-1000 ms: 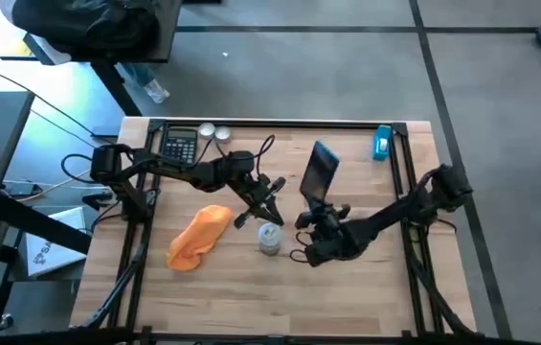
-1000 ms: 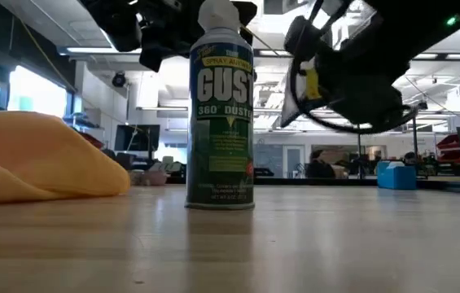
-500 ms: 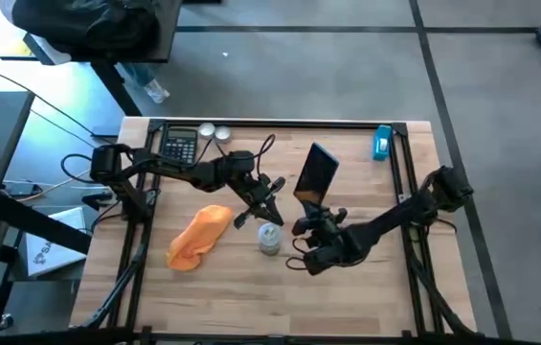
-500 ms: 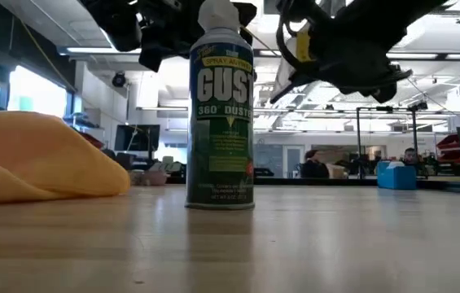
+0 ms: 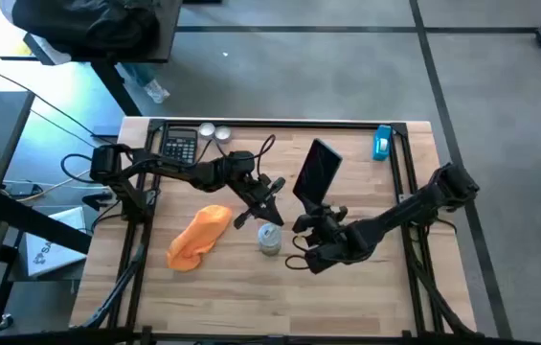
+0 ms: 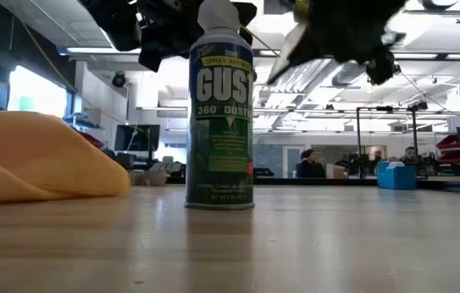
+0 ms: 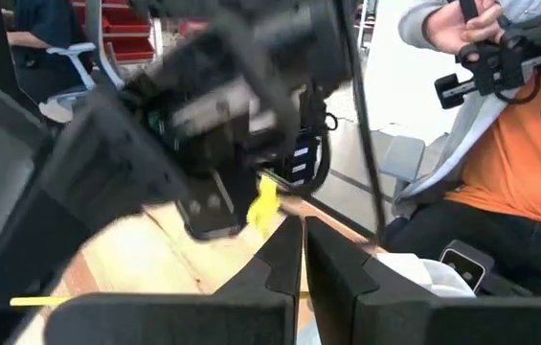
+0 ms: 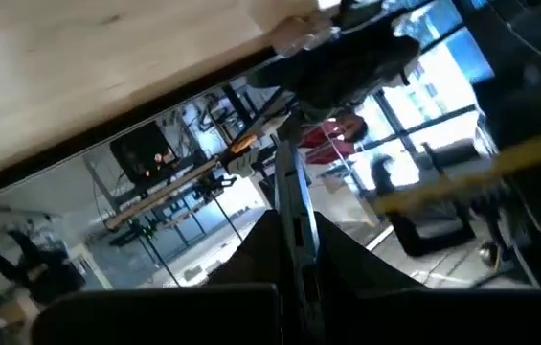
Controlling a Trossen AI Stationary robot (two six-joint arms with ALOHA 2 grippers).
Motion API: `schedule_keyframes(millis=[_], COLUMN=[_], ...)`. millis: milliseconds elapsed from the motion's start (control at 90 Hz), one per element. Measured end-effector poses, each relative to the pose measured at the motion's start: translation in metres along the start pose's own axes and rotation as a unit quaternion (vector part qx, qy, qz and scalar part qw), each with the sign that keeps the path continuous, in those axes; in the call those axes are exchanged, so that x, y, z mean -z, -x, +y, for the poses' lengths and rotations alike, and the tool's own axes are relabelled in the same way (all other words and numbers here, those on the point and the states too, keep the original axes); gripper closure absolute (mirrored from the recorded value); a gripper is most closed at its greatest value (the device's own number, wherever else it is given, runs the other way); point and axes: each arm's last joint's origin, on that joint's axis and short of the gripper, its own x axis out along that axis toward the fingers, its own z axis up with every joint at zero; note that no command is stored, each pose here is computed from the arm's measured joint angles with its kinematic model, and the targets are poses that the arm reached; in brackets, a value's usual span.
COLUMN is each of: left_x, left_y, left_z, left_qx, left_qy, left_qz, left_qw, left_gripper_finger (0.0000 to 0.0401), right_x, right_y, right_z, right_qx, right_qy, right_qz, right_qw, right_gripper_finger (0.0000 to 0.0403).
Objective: Apply microfiber cloth
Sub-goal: Spray the front of the blue tablet using the white spray bottle
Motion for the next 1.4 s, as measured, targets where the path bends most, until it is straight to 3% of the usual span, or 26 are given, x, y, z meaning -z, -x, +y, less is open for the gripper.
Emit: schedule_keyframes(millis=[122,267,411,678,956,1056,1211,1400], left_x=[0.000,0.000,0.000,0.000,0.000,0.000,0.000,0.000], left_y=[0.000,0.000,0.000,-0.001,-0.001,-0.001,-0.001,-0.003], left_z=[0.000,0.000,0.000,-0.001,-0.001,-0.001,-0.001,-0.002], left_qx=[0.000,0.000,0.000,0.002,0.002,0.002,0.003,0.005], left_qy=[0.000,0.000,-0.001,-0.005,-0.005,-0.003,-0.003,-0.004], left_qz=[0.000,0.000,0.001,0.000,-0.001,-0.001,-0.001,-0.001], left_qw=[1.000,1.000,1.000,1.000,1.000,1.000,1.000,1.000], left_gripper_finger=[0.0401,0.0401,0.0401,0.0401,0.0401,0.0401,0.0401,0.0401], right_x=[0.007,-0.003,-0.007,-0.020,-0.039,-0.039,-0.029,-0.014], right_y=[0.008,0.020,0.027,0.032,0.032,0.035,0.030,0.021], right_z=[-0.004,0.002,0.005,0.010,0.006,0.006,0.004,0.011], right_qx=[0.009,0.001,0.001,-0.035,-0.016,-0.001,0.002,-0.044], right_qy=[-0.020,-0.005,-0.018,-0.050,-0.010,0.020,0.027,0.022], right_qz=[-0.027,-0.116,-0.129,-0.218,-0.285,-0.275,-0.182,-0.124], right_qw=[0.999,0.993,0.992,0.974,0.958,0.961,0.983,0.991], right_gripper_finger=[0.0403,0.0403,0.0403,0.0403,0.0403,0.0403,0.0403,0.0403])
